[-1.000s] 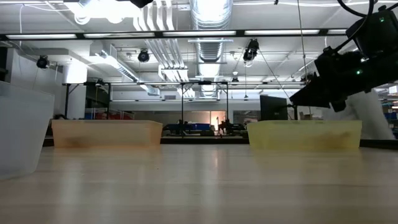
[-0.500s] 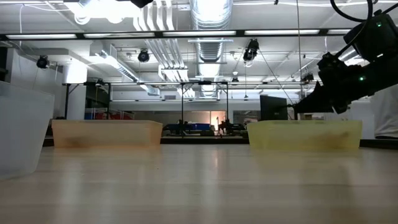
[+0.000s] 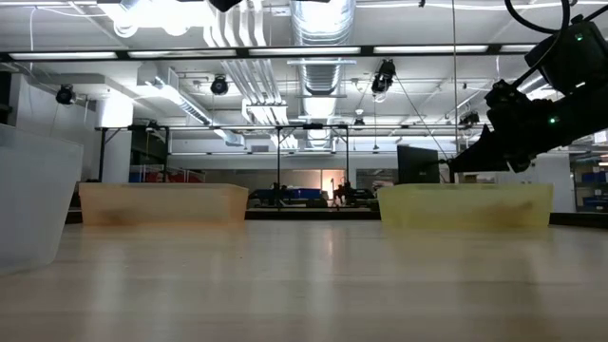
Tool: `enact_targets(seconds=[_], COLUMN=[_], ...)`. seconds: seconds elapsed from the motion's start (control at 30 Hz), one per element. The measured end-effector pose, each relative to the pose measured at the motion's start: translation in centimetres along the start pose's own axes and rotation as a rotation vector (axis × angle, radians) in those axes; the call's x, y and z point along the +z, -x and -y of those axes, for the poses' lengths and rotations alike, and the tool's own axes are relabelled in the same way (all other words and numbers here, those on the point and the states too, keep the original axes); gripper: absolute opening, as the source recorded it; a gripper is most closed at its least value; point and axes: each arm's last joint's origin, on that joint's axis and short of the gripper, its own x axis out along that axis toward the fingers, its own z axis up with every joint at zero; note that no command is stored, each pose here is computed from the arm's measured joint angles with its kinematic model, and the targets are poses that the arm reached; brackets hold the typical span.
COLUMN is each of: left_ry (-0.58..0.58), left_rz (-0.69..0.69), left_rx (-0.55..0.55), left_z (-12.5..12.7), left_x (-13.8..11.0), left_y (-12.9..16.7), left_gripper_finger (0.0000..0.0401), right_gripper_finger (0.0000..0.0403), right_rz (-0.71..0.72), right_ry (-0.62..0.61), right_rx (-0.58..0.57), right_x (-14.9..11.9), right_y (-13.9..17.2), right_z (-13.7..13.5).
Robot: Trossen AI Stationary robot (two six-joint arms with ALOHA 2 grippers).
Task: Sort silverware by color (type)
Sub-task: Return to Home Position
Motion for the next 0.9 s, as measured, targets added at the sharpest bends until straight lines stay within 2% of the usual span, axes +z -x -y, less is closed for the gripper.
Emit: enact_targets(seconds=[0.1,0.2,0.37,0.5,0.67,0.73,0.9], left_ry=[-0.074,-0.115,-0.032,-0.066,0.094,0.111,0.147], left_rz=[-0.007,-0.015,0.101,0.093,0.114,0.119,0.233], left_rx=[-0.004,-0.063,-0.142,-0.125,-0.053,-0.043,-0.015], left_z=[-0.1,-0.7,-4.7,-8.4,-13.3,-14.8,-17.3], left_x=[-0.2,-0.6,-0.9,-4.5,-8.5,-10.3,-12.4], left_y=[-0.2,0.0,2.4,4.7,7.7,8.6,10.1], left_gripper_finger=[0.0103,0.0103,0.0103,0.0103,0.0103,0.0103,0.0103], right_gripper_finger=[0.0128,0.0128,0.0128,0.0128,0.0128,0.0128,0.0128], right_rz=[0.000,0.000,0.003,0.003,0.003,0.003,0.002], right_ry=[0.000,0.000,-0.001,-0.001,-0.001,-0.001,-0.001], right_rx=[0.000,0.000,0.001,0.001,0.001,0.001,0.000], right_x=[0.0,0.0,0.0,0.0,0.0,0.0,0.0], right_y=[0.0,0.0,0.0,0.0,0.0,0.0,0.0], right_z=[0.0,0.0,0.0,0.0,0.0,0.0,0.0])
